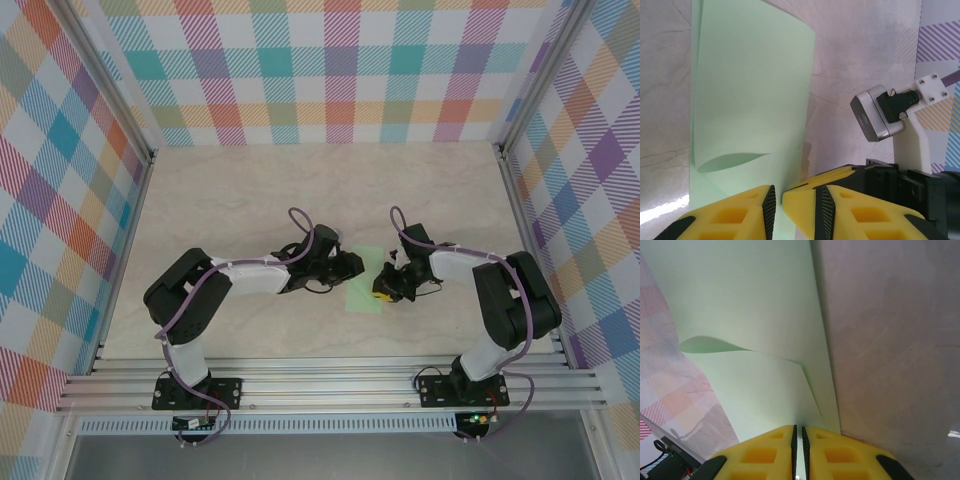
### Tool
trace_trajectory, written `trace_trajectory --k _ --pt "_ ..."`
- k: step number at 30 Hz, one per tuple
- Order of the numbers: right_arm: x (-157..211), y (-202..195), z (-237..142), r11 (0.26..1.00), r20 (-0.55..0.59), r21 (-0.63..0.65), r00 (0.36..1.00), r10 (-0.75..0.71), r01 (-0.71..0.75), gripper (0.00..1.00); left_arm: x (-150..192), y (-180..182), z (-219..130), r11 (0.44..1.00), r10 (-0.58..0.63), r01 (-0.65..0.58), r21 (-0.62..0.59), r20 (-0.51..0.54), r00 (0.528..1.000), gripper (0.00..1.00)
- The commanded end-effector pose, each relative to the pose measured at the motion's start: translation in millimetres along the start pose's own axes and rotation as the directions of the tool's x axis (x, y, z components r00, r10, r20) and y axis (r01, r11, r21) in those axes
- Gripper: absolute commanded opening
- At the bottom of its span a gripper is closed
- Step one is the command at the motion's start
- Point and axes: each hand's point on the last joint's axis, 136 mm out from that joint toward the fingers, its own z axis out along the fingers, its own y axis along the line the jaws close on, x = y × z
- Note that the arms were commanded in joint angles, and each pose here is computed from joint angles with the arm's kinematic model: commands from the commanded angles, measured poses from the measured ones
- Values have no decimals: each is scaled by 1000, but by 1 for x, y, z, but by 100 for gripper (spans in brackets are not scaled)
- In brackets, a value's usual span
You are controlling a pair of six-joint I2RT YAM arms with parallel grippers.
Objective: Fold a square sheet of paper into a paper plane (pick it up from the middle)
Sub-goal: Turn over the paper at the center of the table.
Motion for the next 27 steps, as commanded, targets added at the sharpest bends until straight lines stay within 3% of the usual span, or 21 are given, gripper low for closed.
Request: trace_trajectory --k 1,8,14,27 --pt "-5 -11 4 999 17 44 1000 0 -1 15 13 -7 12 1000 20 -20 10 -60 998 32" --pt "-3 -9 1 999 27 29 1000 -15 14 15 25 -7 33 1000 14 -15 -6 -134 991 30" --pt "-2 -7 -4 999 39 24 999 -26 25 17 29 23 44 993 -33 16 -116 -141 989 29" --pt "-13 -11 -19 999 115 33 993 -3 -1 33 33 37 46 988 -40 17 -153 -148 988 29"
